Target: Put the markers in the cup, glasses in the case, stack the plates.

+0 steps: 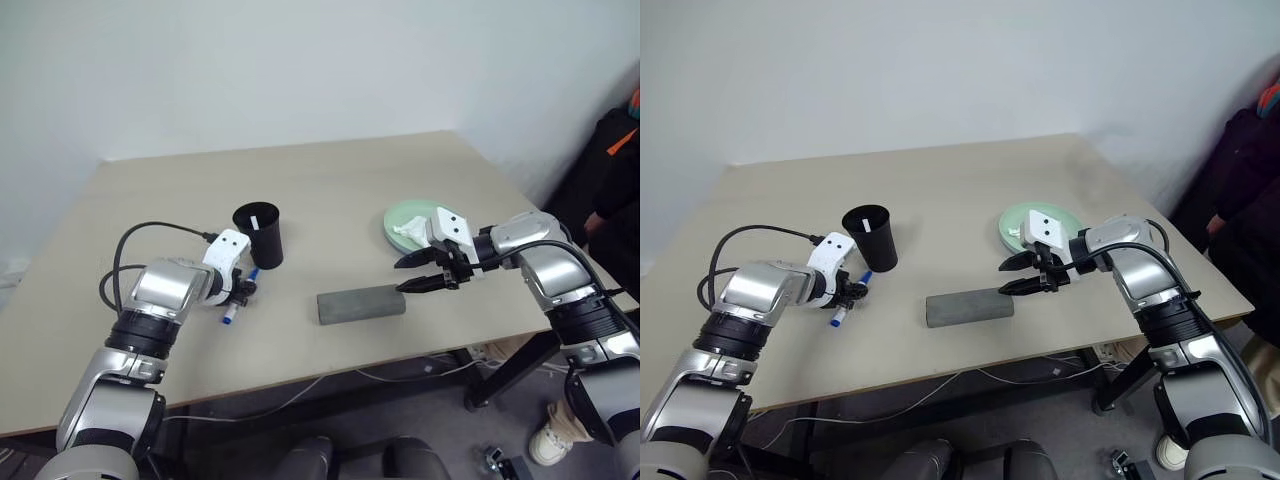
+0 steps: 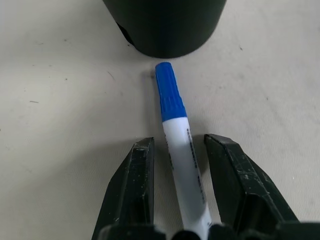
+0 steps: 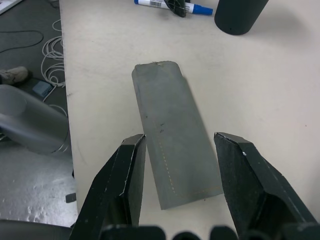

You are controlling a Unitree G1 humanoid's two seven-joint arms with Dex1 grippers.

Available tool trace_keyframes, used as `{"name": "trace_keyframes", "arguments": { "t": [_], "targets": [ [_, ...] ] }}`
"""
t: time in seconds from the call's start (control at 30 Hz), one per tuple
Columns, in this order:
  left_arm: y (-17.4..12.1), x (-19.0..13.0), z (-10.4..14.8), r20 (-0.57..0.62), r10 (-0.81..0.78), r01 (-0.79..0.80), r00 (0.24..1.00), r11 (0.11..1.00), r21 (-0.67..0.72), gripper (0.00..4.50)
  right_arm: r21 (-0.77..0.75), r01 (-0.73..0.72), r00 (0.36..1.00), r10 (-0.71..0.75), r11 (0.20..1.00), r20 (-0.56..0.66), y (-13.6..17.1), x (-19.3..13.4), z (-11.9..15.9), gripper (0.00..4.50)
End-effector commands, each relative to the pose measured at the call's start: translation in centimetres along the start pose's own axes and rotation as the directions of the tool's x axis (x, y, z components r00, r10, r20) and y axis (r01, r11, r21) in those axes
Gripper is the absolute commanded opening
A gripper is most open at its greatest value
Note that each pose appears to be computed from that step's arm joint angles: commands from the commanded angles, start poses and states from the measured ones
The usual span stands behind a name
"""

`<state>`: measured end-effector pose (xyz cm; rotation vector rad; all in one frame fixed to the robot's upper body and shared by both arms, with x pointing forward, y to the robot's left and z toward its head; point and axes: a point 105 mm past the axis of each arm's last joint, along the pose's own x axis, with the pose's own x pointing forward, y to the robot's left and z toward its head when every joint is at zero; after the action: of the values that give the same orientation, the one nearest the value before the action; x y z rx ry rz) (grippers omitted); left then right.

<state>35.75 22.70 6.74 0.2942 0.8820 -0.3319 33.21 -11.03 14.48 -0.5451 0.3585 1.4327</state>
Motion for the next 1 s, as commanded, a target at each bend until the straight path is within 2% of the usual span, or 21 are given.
{"name": "trace_keyframes", "arguments": {
  "t": [0.03,0.13,0.27,0.37,0.43,0.47,0.63,0.83,1.0],
  "targets": [
    [0.4,-1.1,0.3,-0.013,0.010,-0.009,1.000,0.997,0.083,1.54,-0.053,0.020,0.999,-0.018,0.998,0.035,-0.3,-0.6,1.4,2.35],
    [-0.3,-1.8,-0.5,-0.050,-0.034,0.041,0.998,0.986,0.159,1.54,-0.055,0.018,0.999,-0.016,0.998,0.036,-0.3,-0.5,1.4,2.35],
    [0.0,-2.0,-1.1,-0.070,-0.030,0.042,0.997,0.984,0.171,1.54,-0.056,0.016,0.999,-0.014,0.998,0.037,-0.3,-0.4,1.4,2.35],
    [0.2,-1.8,-1.2,-0.071,-0.021,0.032,0.997,0.988,0.154,0.93,-0.058,0.015,0.999,-0.013,0.998,0.038,-0.3,-0.4,1.5,2.35],
    [0.1,-1.7,-1.1,-0.070,-0.031,0.040,0.997,0.990,0.134,0.25,-0.059,0.016,0.999,-0.014,0.998,0.038,-0.3,-0.4,1.5,2.35],
    [0.0,-1.6,-1.1,-0.070,-0.034,0.043,0.997,0.991,0.130,0.10,-0.060,0.017,0.999,-0.015,0.998,0.038,-0.3,-0.4,1.5,2.35],
    [-0.3,-1.5,-1.1,-0.073,-0.044,0.054,0.996,0.990,0.130,0.10,-0.060,0.018,0.999,-0.016,0.998,0.036,-0.3,-0.5,1.5,2.35],
    [-1.3,-2.7,-1.3,-0.090,-0.119,0.138,0.989,0.959,0.248,0.10,-0.059,0.017,0.999,-0.015,0.998,0.034,-0.3,-0.5,1.5,2.35],
    [-4.3,-5.4,-3.4,-0.191,-0.266,0.324,0.945,0.841,0.434,0.10,-0.062,0.015,0.999,-0.013,0.998,0.034,-0.3,-0.5,1.6,2.35]
  ]
}}
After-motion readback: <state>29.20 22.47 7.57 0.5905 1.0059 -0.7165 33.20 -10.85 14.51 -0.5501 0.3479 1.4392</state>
